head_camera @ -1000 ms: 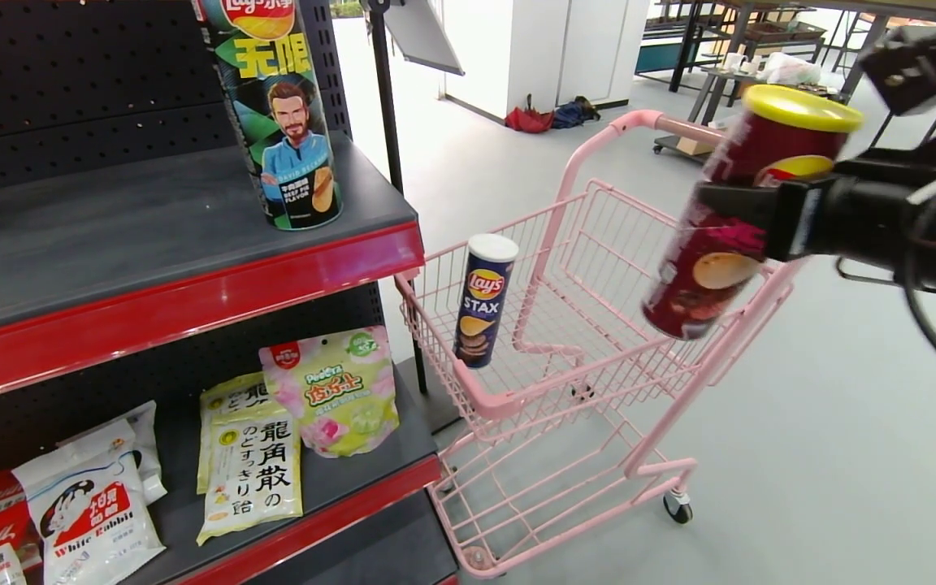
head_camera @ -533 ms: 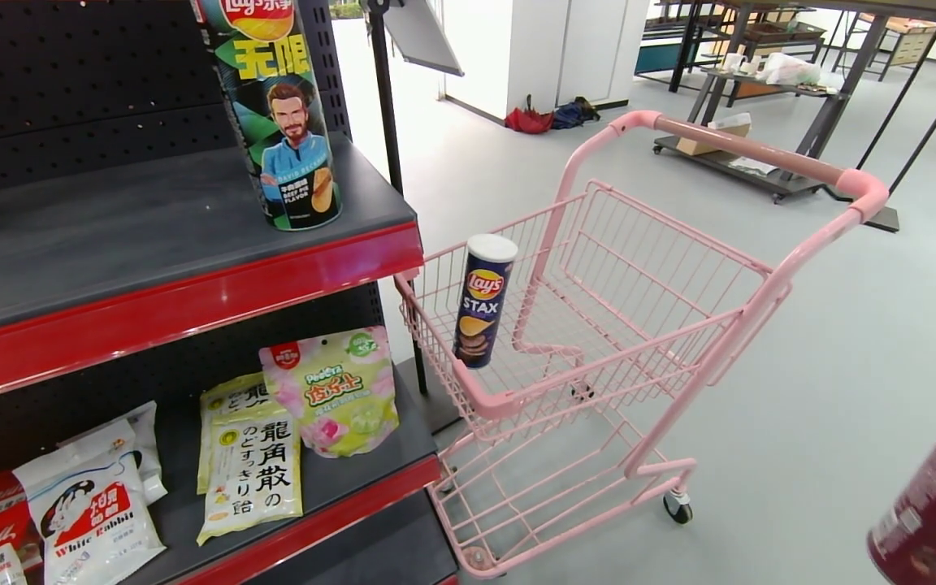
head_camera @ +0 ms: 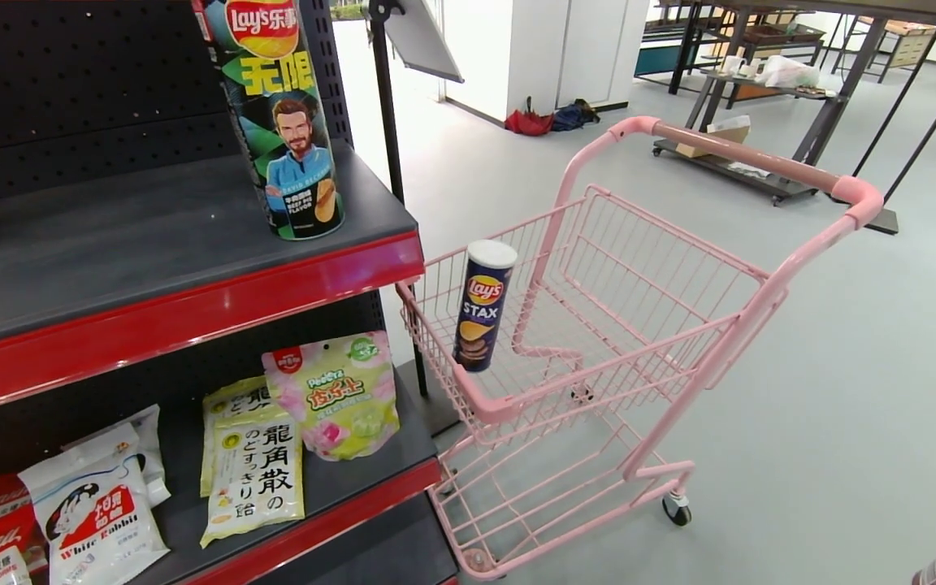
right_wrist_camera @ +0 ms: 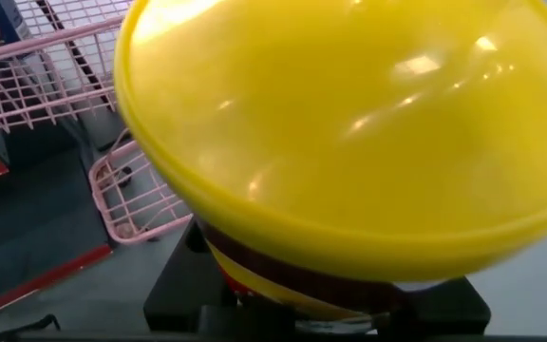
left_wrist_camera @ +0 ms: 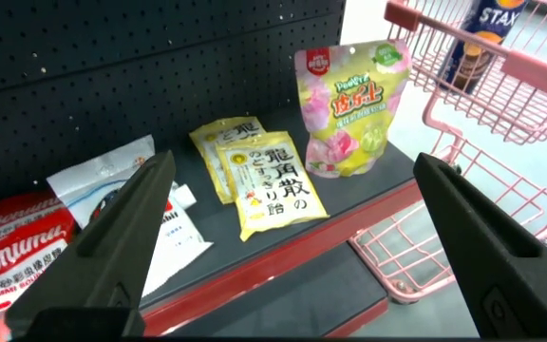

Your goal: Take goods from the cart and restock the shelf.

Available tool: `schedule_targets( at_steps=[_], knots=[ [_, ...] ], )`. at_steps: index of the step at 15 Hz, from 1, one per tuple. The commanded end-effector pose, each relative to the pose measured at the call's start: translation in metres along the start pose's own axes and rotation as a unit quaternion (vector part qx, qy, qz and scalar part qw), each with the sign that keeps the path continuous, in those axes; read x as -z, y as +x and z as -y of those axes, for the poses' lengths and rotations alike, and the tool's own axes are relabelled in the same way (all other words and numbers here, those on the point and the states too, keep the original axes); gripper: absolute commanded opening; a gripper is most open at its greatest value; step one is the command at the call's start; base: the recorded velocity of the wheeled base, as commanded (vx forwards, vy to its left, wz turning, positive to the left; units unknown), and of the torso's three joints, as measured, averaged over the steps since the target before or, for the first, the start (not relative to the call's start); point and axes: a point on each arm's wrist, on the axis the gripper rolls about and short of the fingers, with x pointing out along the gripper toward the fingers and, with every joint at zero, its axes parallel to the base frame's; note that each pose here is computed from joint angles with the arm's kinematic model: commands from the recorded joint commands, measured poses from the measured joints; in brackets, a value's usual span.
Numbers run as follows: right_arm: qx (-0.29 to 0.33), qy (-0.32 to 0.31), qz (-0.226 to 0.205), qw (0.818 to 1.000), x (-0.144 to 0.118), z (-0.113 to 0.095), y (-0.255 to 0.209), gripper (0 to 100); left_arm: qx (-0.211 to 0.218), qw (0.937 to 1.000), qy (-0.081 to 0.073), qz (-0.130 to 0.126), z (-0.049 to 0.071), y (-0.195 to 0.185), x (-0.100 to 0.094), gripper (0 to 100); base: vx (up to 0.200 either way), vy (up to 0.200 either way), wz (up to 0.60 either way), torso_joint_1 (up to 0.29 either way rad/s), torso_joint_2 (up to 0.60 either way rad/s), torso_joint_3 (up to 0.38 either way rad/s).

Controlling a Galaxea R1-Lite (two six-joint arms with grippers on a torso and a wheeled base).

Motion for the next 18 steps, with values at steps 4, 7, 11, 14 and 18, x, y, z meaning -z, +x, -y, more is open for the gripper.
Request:
schedule_targets(
  at_steps=[4,7,11,14,18],
  knots=[
    [-0.003,-0.004,-0.003,1.0,0.0021,-0.0004,0.0007,0,-0.001,1.0,0.0,0.0,0.0,0.0001,-0.0001,100,0.0,0.0,0.0,0.12,-0.43,-0.322],
    [-0.006,-0.007,-0.008,1.0,0.0027,-0.0009,0.0022,0,0.0,1.0,0.0,0.0,0.0,0.0001,-0.0001,100,0.0,0.0,0.0,0.167,-0.52,-0.355],
    [-0.007,-0.007,-0.011,1.0,0.0035,-0.0012,0.003,0,0.0,1.0,0.0,0.0,0.0,0.0001,-0.0001,100,0.0,0.0,0.0,0.184,-0.56,-0.369],
    [-0.008,-0.011,-0.015,1.0,0.0036,-0.0016,0.0044,0,0.0,1.0,0.0,0.0,0.0,0.0001,-0.0001,100,0.0,0.0,0.0,0.215,-0.59,-0.372],
    [-0.016,-0.018,-0.016,1.0,0.0044,-0.002,0.0046,0,-0.001,1.0,0.0,0.0,0.0,0.0001,-0.0001,100,0.0,0.0,0.0,0.194,-0.5,-0.304]
  ],
)
